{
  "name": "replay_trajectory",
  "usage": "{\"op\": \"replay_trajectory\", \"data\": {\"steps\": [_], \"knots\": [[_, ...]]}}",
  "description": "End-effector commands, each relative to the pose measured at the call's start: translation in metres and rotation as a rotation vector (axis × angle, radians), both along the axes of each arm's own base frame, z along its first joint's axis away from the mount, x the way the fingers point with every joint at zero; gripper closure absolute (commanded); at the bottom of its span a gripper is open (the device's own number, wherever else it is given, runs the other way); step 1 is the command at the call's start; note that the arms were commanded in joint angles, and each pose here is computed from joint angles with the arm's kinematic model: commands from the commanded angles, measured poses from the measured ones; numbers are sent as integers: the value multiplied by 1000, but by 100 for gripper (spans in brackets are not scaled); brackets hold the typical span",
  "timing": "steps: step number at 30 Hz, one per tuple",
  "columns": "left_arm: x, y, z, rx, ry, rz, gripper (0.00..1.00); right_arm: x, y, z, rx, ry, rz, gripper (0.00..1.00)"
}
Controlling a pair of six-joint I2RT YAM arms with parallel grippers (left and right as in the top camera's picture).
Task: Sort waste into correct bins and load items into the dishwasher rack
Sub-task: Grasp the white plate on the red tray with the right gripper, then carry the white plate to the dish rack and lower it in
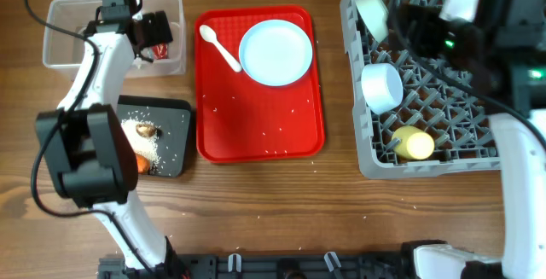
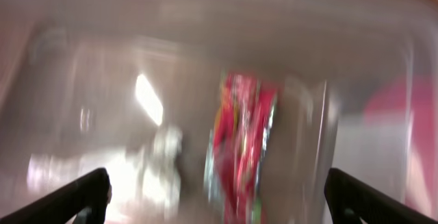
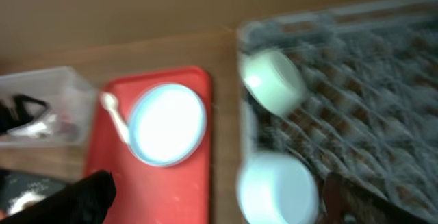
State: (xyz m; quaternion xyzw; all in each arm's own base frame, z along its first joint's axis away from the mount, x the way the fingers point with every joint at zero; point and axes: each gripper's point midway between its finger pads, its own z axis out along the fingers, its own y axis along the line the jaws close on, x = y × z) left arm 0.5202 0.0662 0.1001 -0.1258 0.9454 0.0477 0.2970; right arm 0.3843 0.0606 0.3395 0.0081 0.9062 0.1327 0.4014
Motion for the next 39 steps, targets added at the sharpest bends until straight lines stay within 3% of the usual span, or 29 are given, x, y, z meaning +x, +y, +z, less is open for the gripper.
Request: {"op": "replay_trajectory", "data": {"steps": [1, 4, 8, 10, 12, 17, 23, 24, 25, 26, 27, 33, 35, 39], "knots": [[-33, -37, 94, -175, -76, -57, 0, 35, 89, -58, 32, 95, 192, 0], [-62, -43, 119, -195, -60, -69, 0, 59, 131, -150, 14, 278, 226, 0], [-66, -43, 117, -197, -43, -67, 0, 66, 135, -238, 0, 472, 158, 1], [-66, -43, 117, -194, -43, -64, 0, 66, 144, -263, 1, 514, 151, 7], [-67, -43, 116, -195, -37, -64, 0, 60, 157, -296, -51, 559, 136, 28], [-73, -43, 111, -198, -7, -61, 0, 67, 157, -318, -54, 565, 80, 48], [-76, -44, 109, -200, 8, -59, 0, 71, 150, -342, -86, 578, 33, 57], [-76, -44, 109, -200, 11, -59, 0, 74, 151, -347, -84, 575, 34, 64], [-77, -44, 108, -200, 14, -59, 0, 75, 152, -352, -85, 575, 35, 80], [-78, -44, 108, -201, 17, -58, 0, 76, 152, -353, -84, 570, 37, 92], [-78, -44, 108, -200, 18, -59, 0, 77, 153, -353, -86, 563, 41, 96], [-79, -44, 108, -201, 21, -58, 0, 87, 149, -318, -82, 490, 61, 96], [-79, -44, 108, -201, 21, -58, 0, 90, 144, -287, -80, 437, 78, 96], [-79, -44, 108, -201, 21, -58, 0, 96, 111, -173, -118, 209, 84, 96]]}}
